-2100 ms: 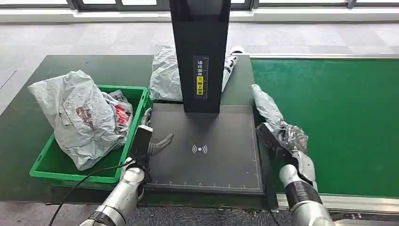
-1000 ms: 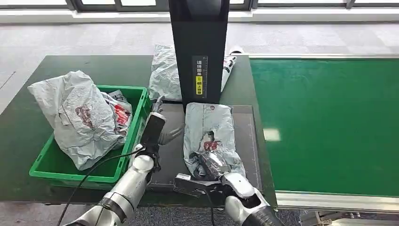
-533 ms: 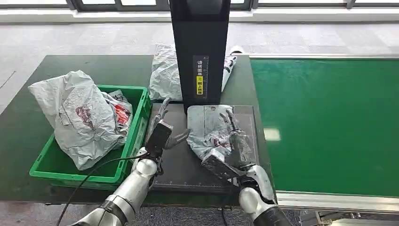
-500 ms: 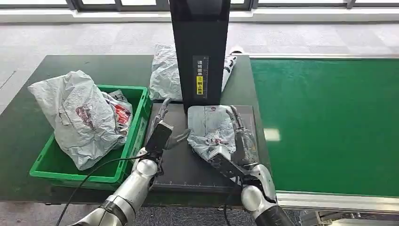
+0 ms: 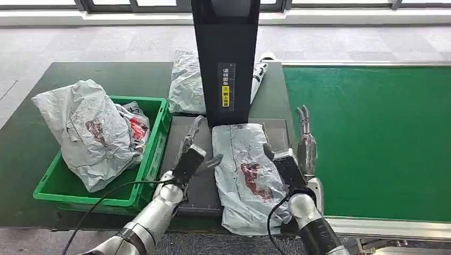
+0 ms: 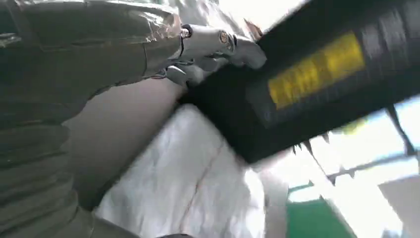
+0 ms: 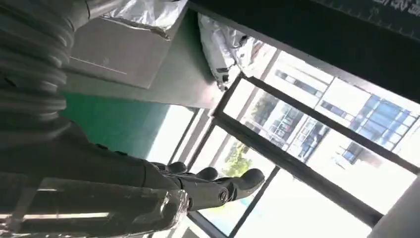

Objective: Moved the parcel from conveyor to table for the left to box.

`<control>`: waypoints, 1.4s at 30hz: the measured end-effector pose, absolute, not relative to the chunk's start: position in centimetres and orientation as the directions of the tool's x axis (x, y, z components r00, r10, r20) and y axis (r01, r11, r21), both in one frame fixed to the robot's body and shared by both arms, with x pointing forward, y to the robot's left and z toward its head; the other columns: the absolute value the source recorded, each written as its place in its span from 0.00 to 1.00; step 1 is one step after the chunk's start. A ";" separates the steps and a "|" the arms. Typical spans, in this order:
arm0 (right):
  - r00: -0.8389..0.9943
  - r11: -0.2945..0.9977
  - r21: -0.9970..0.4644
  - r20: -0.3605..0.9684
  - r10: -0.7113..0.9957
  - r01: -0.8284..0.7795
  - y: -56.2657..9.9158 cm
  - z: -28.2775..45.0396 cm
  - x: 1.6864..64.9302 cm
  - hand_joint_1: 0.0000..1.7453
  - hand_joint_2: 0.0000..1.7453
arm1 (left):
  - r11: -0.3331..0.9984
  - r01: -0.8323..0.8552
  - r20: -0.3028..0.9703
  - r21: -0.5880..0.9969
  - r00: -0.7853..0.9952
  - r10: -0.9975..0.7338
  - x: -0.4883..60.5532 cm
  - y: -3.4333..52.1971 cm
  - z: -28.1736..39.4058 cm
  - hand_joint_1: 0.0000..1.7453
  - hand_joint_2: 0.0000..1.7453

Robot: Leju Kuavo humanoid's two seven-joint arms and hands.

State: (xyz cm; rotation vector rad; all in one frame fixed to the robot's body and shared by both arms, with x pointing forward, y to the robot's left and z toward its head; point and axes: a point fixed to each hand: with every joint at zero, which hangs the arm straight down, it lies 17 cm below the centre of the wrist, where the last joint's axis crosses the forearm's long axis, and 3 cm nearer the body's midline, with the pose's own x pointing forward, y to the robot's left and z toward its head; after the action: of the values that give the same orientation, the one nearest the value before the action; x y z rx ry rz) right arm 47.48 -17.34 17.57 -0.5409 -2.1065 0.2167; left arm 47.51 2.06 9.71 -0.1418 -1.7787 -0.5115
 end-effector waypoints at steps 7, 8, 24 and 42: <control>-0.439 0.883 -0.358 0.770 0.463 0.303 -18.6 16.6 49.2 0.00 1.00 | 0.785 0.482 0.916 0.389 -0.292 -0.274 44.3 -1.1 6.3 0.00 1.00; -0.434 0.882 -0.361 0.771 0.465 0.303 -18.7 16.4 49.2 0.00 1.00 | 0.779 0.489 0.915 0.393 -0.293 -0.278 44.1 -1.3 6.0 0.00 1.00; -0.370 0.865 -0.391 0.789 0.491 0.315 -19.6 15.3 50.3 0.00 1.00 | 0.359 0.635 0.697 0.684 -0.423 -0.580 39.6 -4.0 -1.1 1.00 1.00; -0.319 0.849 -0.396 0.802 0.506 0.351 -20.9 14.7 49.3 0.00 1.00 | 0.569 0.405 0.697 0.716 -0.378 -0.609 45.3 -0.9 3.5 1.00 1.00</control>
State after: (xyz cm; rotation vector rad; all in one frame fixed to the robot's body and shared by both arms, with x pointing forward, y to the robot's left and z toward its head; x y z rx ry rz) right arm 49.34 -20.89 14.72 -0.6348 -1.9386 0.1781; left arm 45.31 -0.93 3.55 0.1749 -1.6358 -1.0840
